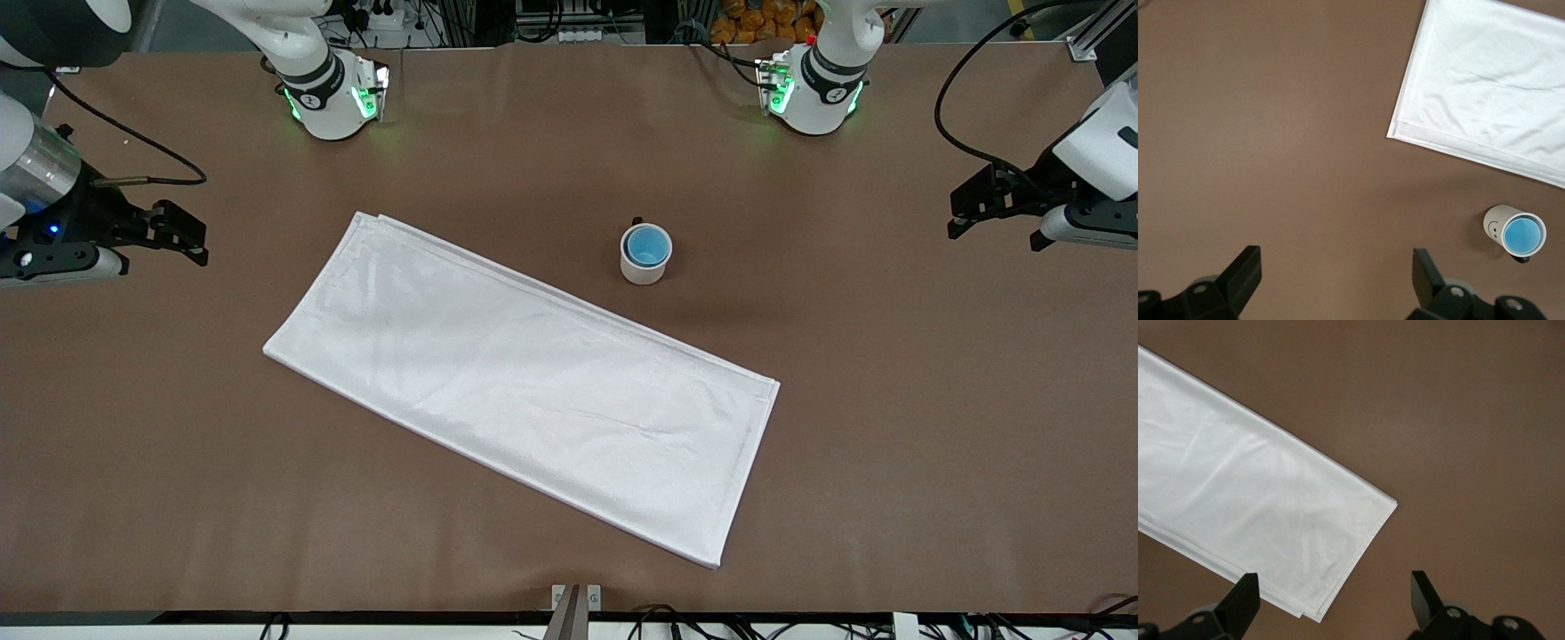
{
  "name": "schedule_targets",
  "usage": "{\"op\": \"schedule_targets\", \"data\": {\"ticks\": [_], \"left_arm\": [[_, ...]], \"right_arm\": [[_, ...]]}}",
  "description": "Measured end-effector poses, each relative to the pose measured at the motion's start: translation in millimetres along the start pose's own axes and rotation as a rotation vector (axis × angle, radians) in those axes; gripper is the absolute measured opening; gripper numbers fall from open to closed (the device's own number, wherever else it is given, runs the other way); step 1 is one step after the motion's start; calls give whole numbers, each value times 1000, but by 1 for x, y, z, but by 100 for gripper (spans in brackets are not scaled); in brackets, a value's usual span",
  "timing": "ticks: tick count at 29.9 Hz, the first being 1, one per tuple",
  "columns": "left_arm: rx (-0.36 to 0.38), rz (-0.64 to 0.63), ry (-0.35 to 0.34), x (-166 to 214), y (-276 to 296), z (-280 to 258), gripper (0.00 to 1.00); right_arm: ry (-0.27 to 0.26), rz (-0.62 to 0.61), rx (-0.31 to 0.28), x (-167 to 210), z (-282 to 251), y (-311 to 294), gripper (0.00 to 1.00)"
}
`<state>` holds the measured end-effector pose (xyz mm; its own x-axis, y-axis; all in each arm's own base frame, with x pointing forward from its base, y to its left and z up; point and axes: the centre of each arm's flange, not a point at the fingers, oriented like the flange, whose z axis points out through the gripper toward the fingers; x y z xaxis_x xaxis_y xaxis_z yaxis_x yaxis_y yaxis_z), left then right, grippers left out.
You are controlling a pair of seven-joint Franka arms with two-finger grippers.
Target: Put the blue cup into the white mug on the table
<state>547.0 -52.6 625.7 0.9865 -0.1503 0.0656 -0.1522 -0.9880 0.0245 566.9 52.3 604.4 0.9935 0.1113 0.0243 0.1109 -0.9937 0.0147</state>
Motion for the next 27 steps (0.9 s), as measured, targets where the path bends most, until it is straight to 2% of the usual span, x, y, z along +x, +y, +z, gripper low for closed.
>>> {"op": "schedule_targets", "data": {"ticks": [19,27], "left_arm": [[11,-27,2,0,-2,-1,100],[54,-23,3,0,-6,-2,100]], "right_arm": [[0,-9,0,0,0,-5,100],[0,-10,0,0,0,-5,100]]}}
